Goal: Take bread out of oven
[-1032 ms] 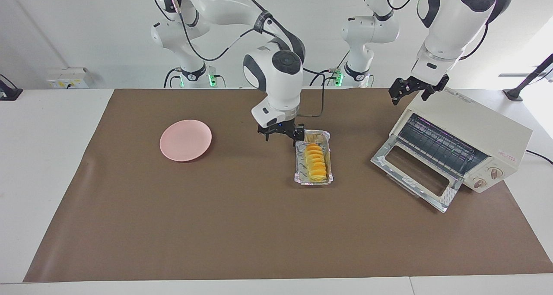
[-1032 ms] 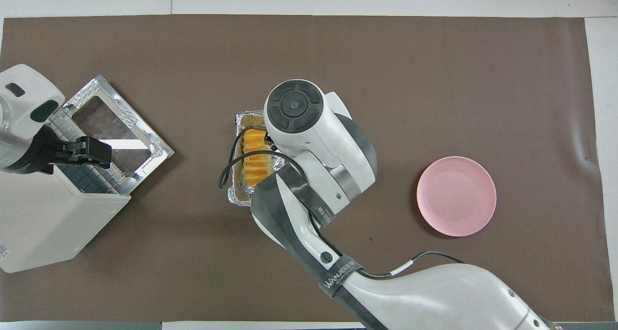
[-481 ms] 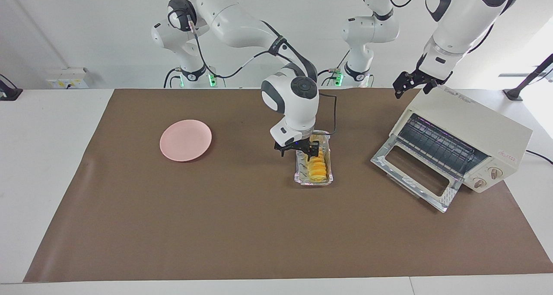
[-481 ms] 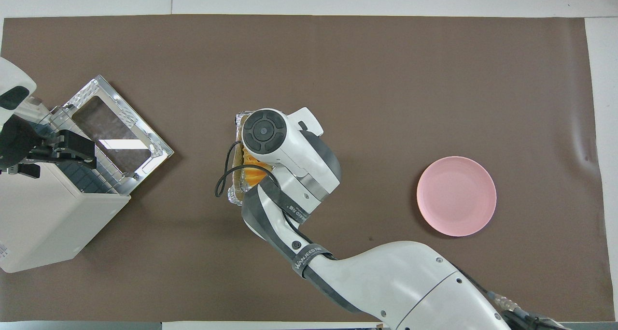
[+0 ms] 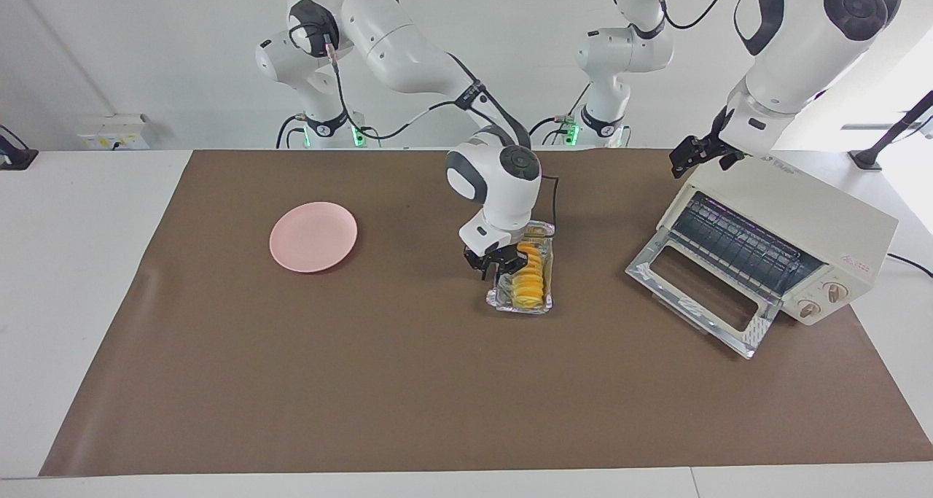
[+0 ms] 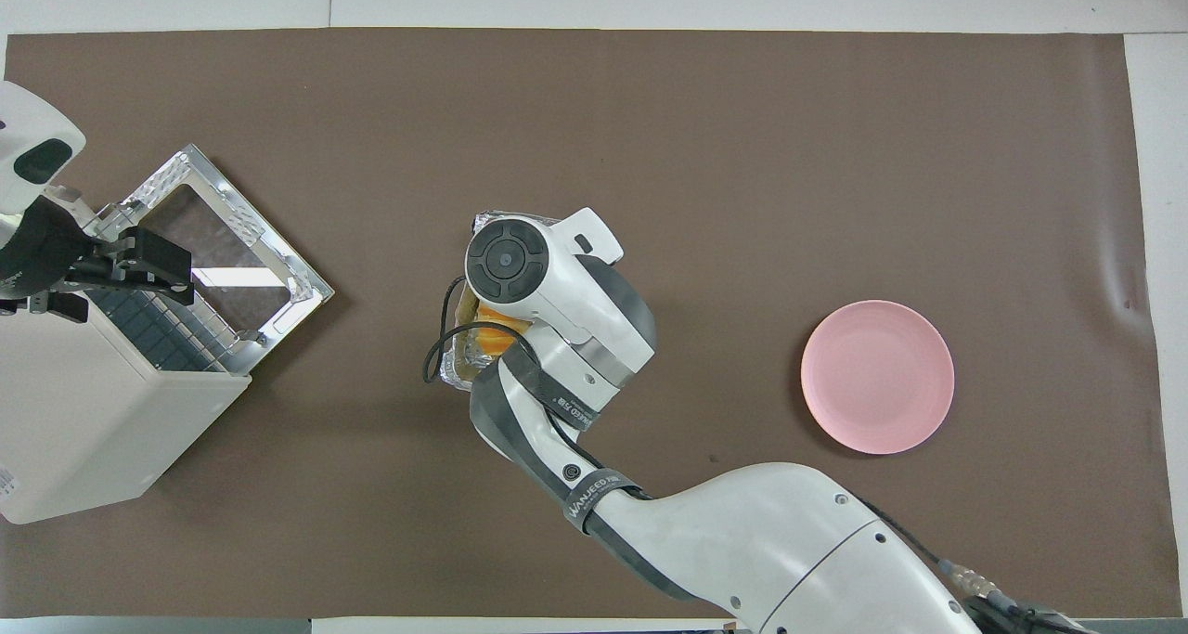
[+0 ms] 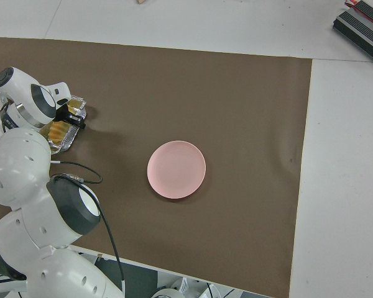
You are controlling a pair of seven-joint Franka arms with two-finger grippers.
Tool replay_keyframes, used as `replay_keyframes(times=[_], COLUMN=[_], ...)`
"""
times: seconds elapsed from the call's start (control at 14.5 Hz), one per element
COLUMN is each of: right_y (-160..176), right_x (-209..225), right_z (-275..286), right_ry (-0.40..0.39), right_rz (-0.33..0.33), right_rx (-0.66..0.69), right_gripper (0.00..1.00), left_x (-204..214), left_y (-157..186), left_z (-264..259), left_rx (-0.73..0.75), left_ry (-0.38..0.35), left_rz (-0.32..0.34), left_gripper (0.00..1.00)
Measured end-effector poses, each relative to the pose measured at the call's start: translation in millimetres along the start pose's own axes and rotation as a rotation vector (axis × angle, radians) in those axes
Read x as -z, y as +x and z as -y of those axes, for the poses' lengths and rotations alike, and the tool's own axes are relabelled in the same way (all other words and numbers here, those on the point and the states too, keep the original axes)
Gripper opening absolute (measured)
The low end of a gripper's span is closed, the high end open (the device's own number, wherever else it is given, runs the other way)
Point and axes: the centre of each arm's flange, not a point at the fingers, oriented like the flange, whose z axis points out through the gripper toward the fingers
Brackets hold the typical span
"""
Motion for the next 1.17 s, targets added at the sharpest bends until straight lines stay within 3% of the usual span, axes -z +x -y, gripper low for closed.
replay_keyframes(times=[0.07,0.14,0.34,0.55,0.89,1.17], right_y=[7.5,18.6,71.4,140.0,234.6,260.4], right_x=[8.9,20.1,68.8,88.0,39.8,-12.7], right_z=[-4.5,-13.0,-58.2,-141.7,-319.2,-368.2], right_ry=[-0.012,-0.025,0.009,0.033,0.055,0.063], right_rz=[0.006,0.021,0.076,0.082,0.073,0.033], right_rx=[0.003,0.004,0.017,0.069,0.222,0.273], right_gripper=[0.07,0.02,0.02,0.02,0.02,0.02], left_x=[0.1,0.6,8.5,14.7,18.7,21.6], left_y=[0.0,-0.2,-3.8,-6.4,-9.4,-12.0], left_z=[0.0,0.1,-0.8,1.1,4.5,3.6], left_rx=[0.0,-0.002,-0.032,-0.079,-0.082,-0.085], left_ry=[0.0,0.0,-0.002,-0.004,-0.006,-0.006], left_rz=[0.0,0.0,-0.015,-0.027,-0.035,-0.042], left_gripper=[1.0,1.0,1.0,1.0,1.0,1.0])
